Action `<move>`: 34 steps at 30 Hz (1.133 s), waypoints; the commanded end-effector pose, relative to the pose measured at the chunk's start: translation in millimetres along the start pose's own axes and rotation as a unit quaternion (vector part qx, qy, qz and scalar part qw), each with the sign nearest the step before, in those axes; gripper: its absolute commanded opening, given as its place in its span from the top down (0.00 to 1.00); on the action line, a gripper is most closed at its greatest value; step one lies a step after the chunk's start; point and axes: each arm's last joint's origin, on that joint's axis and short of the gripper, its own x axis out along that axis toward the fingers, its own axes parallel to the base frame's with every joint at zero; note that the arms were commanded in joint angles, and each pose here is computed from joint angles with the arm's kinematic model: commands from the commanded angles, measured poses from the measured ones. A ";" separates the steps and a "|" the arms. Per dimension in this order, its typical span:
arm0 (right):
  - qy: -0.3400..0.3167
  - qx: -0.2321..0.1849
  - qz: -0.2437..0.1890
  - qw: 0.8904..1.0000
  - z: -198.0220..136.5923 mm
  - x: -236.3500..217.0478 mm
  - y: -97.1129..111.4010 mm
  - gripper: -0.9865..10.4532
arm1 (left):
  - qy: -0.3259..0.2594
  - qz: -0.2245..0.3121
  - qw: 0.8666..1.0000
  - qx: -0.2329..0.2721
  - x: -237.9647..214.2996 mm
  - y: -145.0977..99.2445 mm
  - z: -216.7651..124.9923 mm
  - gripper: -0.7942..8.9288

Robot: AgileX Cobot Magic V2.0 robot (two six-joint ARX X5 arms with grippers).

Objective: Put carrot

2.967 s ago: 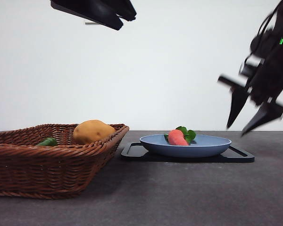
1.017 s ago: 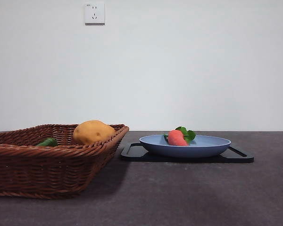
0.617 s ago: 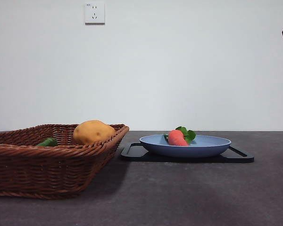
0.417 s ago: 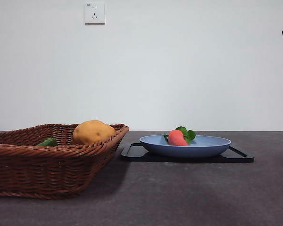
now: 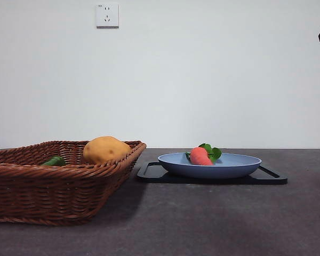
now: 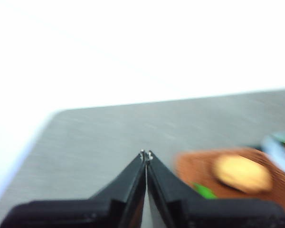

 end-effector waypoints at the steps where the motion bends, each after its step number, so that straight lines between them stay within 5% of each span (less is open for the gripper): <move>1: -0.007 0.005 0.002 1.000 2.3 0.1 1.1 0.90 | -0.021 0.032 0.999 0.012 5.3 3.2 -12.2 0.91; 17: -0.007 0.005 0.003 1.000 2.3 0.1 1.1 0.90 | 0.050 -0.009 0.998 -0.034 50.4 1.0 -114.9 0.91; 34: -0.008 0.005 0.002 1.000 2.4 0.1 1.1 0.90 | 0.054 -0.060 0.995 -0.053 53.0 -10.4 -138.5 0.91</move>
